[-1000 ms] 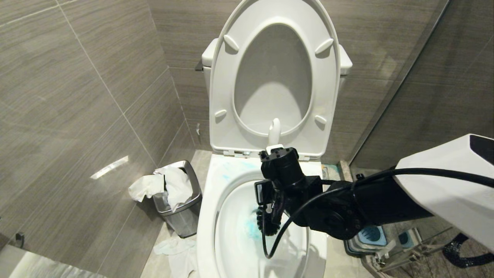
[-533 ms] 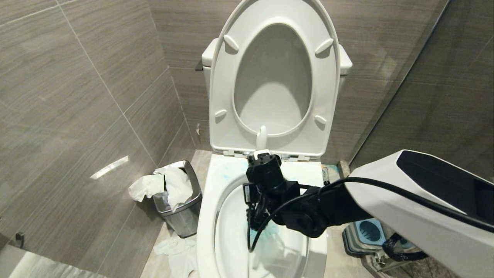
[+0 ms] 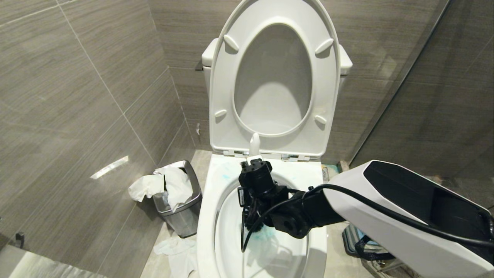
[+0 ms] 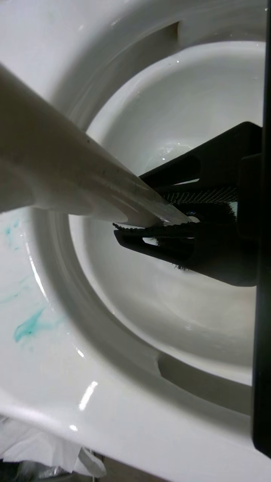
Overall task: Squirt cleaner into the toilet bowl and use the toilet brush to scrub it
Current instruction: Scrub the toilet bowl
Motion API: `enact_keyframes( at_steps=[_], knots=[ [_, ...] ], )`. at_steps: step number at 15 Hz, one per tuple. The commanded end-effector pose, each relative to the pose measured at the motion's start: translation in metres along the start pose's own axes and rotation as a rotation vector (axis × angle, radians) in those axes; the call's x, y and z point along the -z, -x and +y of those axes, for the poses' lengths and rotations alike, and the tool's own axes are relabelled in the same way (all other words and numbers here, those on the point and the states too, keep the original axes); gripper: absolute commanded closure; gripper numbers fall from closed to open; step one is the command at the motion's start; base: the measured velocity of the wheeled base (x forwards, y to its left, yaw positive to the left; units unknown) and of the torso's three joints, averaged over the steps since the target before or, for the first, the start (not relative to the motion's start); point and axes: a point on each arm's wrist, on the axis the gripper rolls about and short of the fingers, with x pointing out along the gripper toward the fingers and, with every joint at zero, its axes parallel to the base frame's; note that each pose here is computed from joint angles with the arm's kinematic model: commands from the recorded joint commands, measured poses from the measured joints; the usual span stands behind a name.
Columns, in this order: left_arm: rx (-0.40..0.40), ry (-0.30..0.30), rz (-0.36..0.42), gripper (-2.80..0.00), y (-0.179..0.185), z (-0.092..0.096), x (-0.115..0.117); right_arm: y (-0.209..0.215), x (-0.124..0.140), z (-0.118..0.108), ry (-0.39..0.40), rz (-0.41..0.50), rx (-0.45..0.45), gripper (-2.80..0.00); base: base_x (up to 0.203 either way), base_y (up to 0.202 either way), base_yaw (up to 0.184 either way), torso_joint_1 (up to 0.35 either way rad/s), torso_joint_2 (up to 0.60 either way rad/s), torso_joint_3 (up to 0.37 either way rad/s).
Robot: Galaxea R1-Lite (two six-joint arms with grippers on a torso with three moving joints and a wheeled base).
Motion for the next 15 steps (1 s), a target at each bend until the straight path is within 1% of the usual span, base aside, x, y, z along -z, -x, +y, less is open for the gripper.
enact_keyframes(
  at_steps=[1,3,4,6,9,13,15],
  knots=[
    [0.000,0.000,0.000,0.00,0.000,0.000,0.000,0.016,-0.024,-0.002,-0.019,-0.049,-0.011,0.00,0.000,0.000,0.000,0.000,0.00,0.000],
    [0.000,0.000,0.000,0.00,0.000,0.000,0.000,0.034,-0.042,-0.007,-0.033,-0.079,-0.020,0.00,0.000,0.000,0.000,0.000,0.00,0.000],
    [0.000,0.000,0.000,0.00,0.000,0.000,0.000,0.042,-0.045,-0.010,-0.033,-0.079,-0.022,0.00,0.000,0.000,0.000,0.000,0.00,0.000],
    [0.000,0.000,0.000,0.00,0.000,0.000,0.000,0.042,-0.043,-0.012,-0.030,-0.072,-0.018,0.00,0.000,0.000,0.000,0.000,0.00,0.000],
    [0.000,0.000,0.000,0.00,0.000,0.000,0.000,0.032,-0.032,-0.009,-0.018,-0.050,-0.013,0.00,0.000,0.000,0.000,0.000,0.00,0.000],
    [0.000,0.000,0.000,0.00,0.000,0.000,0.000,0.008,-0.001,-0.004,0.012,0.009,0.005,0.00,0.000,0.000,0.000,0.000,0.00,0.000],
    [0.000,0.000,0.000,0.00,0.000,0.000,0.000,0.000,0.009,-0.002,0.020,0.023,0.008,0.00,0.000,0.000,0.000,0.000,0.00,0.000]
  ],
)
